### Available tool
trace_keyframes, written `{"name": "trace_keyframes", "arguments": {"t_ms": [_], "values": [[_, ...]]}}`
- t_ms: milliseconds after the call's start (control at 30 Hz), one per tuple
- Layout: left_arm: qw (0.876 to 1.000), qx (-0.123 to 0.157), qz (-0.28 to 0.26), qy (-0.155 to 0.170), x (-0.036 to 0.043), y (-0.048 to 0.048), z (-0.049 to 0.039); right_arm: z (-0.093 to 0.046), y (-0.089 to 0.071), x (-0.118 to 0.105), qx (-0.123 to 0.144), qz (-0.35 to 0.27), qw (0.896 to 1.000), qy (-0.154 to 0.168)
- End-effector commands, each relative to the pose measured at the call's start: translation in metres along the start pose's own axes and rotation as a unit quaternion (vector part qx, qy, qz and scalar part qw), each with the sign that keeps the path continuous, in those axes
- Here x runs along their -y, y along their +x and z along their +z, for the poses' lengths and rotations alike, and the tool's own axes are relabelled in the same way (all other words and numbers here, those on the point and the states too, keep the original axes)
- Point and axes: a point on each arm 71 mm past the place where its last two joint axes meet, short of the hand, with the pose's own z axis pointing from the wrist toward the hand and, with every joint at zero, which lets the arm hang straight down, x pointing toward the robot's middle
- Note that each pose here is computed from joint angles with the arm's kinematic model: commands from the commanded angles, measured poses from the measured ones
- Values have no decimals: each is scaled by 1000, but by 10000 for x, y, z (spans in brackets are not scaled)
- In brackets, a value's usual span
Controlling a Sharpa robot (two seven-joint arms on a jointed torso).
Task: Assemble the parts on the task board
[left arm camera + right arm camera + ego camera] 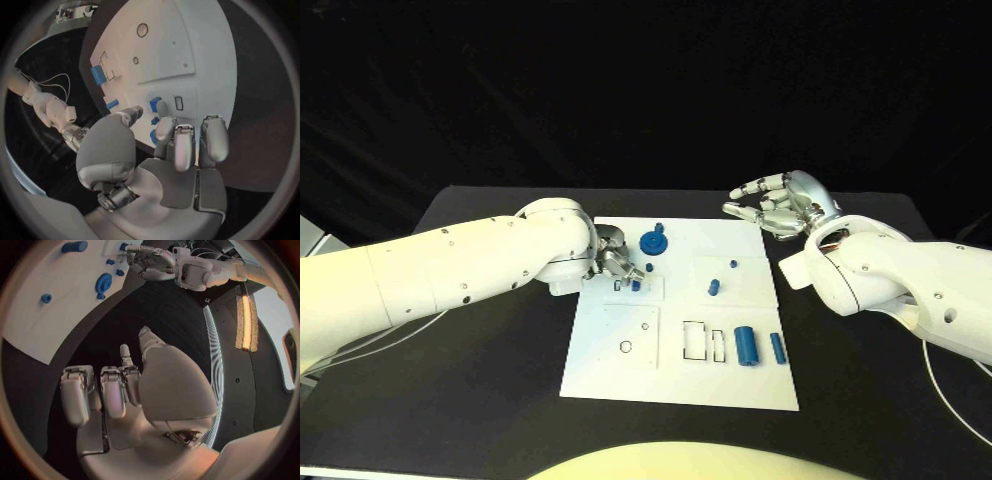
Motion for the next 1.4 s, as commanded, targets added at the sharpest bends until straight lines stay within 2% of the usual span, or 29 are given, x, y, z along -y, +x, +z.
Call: {"name": "trace_keyframes", "arguments": {"t_ms": [33,167,333,433,533,667,967,1400], "values": [[1000,9,-8,8,35,-64,-56,-2,6,-2,-6,-2,1000,-7],[1000,11,-23,14,31,-175,-127,0,-2,6,-5,-2,1000,-6],[999,28,-36,12,-29,-436,-211,2,-17,21,-4,-3,1000,-4],[998,37,-41,7,-72,-543,-209,3,-25,27,-3,-4,1000,-3],[998,47,-45,-2,-127,-651,-171,4,-30,32,-3,-4,1000,-2],[997,54,-45,-12,-160,-736,-102,5,-32,35,-4,-4,1000,-2],[997,53,-36,-37,-214,-822,79,3,-28,32,-5,-4,1000,-2],[997,36,-39,-47,-202,-785,260,8,-17,25,-6,-6,1000,-4]]}}
